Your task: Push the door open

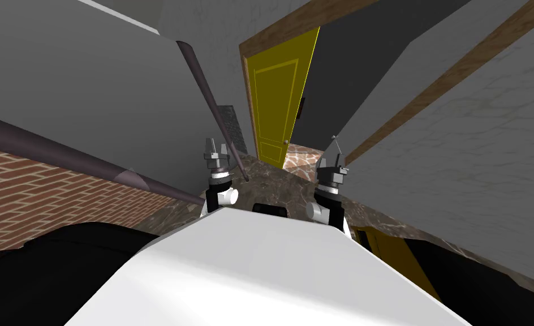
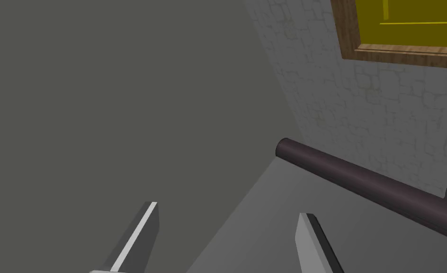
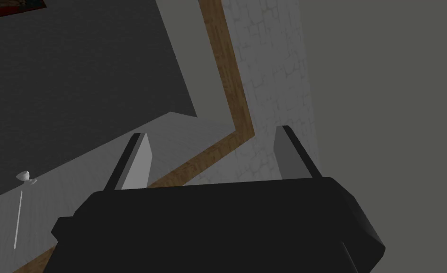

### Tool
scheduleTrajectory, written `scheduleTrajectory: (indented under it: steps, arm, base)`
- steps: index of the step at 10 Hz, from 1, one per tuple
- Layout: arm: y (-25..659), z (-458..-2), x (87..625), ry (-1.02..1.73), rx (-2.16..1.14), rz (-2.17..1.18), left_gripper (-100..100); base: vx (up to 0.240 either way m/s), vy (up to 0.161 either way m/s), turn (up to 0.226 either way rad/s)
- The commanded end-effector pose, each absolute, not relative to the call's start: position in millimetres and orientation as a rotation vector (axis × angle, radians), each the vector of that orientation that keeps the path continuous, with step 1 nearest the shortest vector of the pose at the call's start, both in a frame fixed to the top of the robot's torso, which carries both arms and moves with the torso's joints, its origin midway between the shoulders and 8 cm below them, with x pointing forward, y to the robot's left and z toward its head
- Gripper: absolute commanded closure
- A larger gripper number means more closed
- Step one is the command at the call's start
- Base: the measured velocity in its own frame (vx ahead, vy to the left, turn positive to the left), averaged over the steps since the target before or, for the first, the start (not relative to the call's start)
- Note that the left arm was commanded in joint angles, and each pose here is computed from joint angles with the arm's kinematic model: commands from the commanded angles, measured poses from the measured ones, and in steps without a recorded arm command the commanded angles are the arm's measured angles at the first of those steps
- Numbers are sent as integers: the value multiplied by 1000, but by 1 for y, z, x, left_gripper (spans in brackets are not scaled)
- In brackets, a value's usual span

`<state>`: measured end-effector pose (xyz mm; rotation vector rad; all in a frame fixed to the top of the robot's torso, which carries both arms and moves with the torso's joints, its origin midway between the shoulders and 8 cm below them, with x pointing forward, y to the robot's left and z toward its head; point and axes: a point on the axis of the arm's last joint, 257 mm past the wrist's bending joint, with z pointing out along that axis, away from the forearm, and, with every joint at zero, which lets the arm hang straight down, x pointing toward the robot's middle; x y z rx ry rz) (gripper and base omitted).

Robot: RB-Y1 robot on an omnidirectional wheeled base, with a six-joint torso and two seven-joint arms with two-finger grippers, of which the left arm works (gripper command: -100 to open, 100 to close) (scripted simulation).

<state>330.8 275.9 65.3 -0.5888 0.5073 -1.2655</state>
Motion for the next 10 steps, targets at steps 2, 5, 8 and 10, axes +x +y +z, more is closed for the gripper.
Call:
scheduleTrajectory:
  steps: [2, 5, 8, 10]
  arm:
    - [276, 53, 339, 516, -615, -1312, -100]
    - [277, 37, 350, 524, -654, -1371, -100]
    - [279, 14, 363, 527, -714, -1447, -100]
    - [280, 4, 369, 526, -745, -1481, -100]
  base:
    - [102, 4, -140]
    - [118, 0, -114]
    - [136, 16, -152]
    - [104, 25, -143]
